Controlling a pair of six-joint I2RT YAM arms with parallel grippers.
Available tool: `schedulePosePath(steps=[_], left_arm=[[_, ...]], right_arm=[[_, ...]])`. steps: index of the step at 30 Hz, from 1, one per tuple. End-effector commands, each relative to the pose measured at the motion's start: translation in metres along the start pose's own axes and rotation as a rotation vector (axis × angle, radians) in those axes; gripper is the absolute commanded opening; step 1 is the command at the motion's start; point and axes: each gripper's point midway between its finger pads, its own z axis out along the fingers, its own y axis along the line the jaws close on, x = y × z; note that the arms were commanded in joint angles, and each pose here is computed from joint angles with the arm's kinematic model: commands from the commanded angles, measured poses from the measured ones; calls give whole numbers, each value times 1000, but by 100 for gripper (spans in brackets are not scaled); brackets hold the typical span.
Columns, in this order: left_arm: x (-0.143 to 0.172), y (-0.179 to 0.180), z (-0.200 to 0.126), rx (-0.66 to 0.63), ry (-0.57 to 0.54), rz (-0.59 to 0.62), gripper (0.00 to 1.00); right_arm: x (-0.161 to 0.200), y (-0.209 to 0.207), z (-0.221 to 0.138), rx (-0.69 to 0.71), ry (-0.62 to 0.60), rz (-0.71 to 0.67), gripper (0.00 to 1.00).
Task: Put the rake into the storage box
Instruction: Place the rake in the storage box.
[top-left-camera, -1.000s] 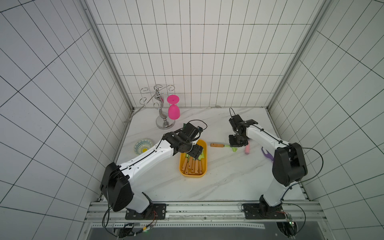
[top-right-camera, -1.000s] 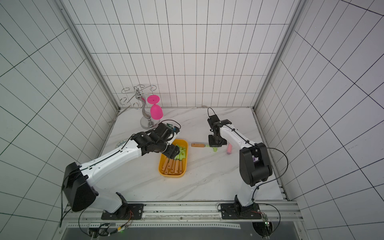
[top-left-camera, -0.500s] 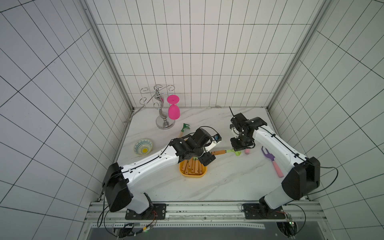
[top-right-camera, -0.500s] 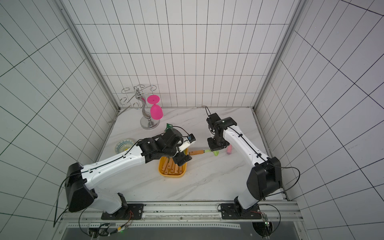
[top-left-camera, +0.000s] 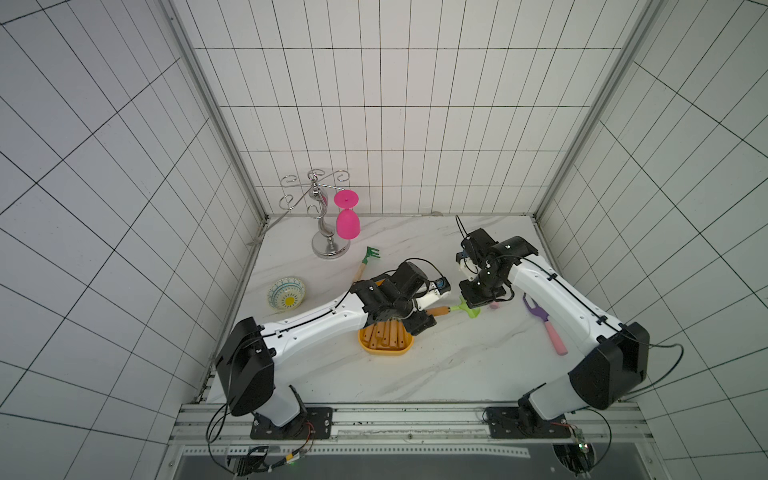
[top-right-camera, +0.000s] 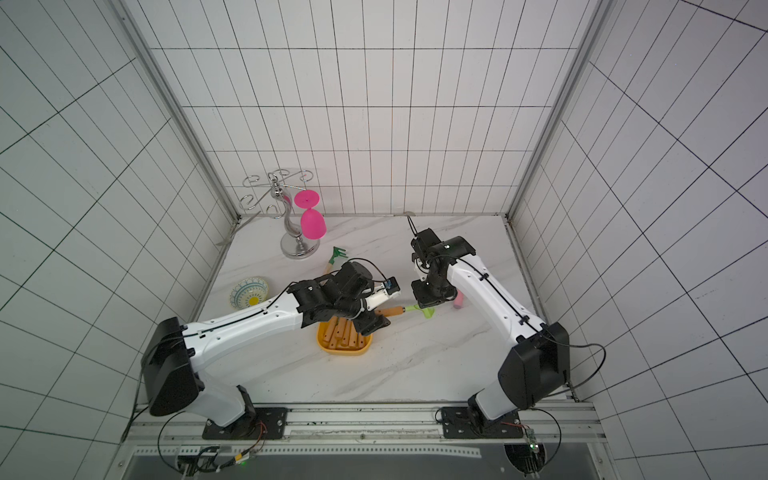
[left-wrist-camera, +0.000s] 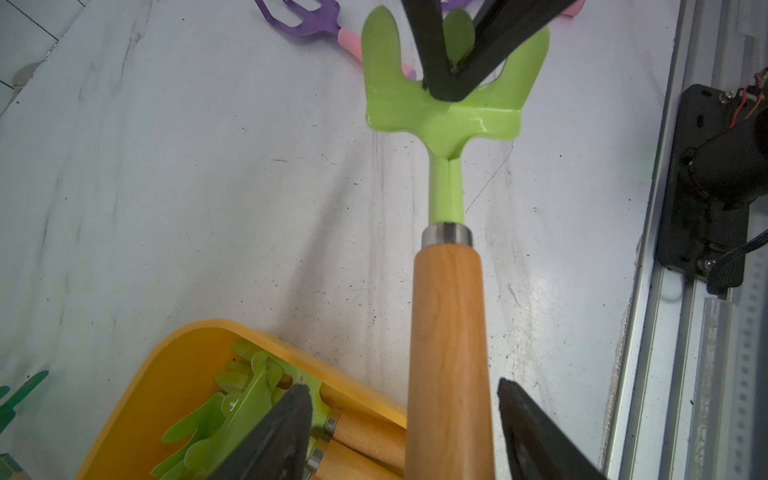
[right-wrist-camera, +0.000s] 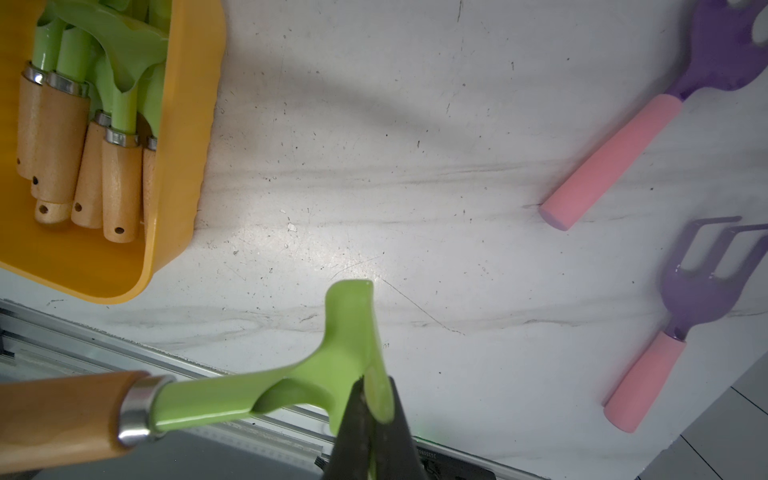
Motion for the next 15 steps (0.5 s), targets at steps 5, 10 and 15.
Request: schedulePosePath(steps=[5,10,15], left_arm=[[-13,-14,2,51,-20,14,58],[-16,-18,2,57,-23,14,48],[-14,-20,5,63,-11,6,33]], right_arm=[[4,8,3,-24,21,-17,0],[2,9,7,-30,34,-12,0],[-1,11,7,-32,29,-14,0]])
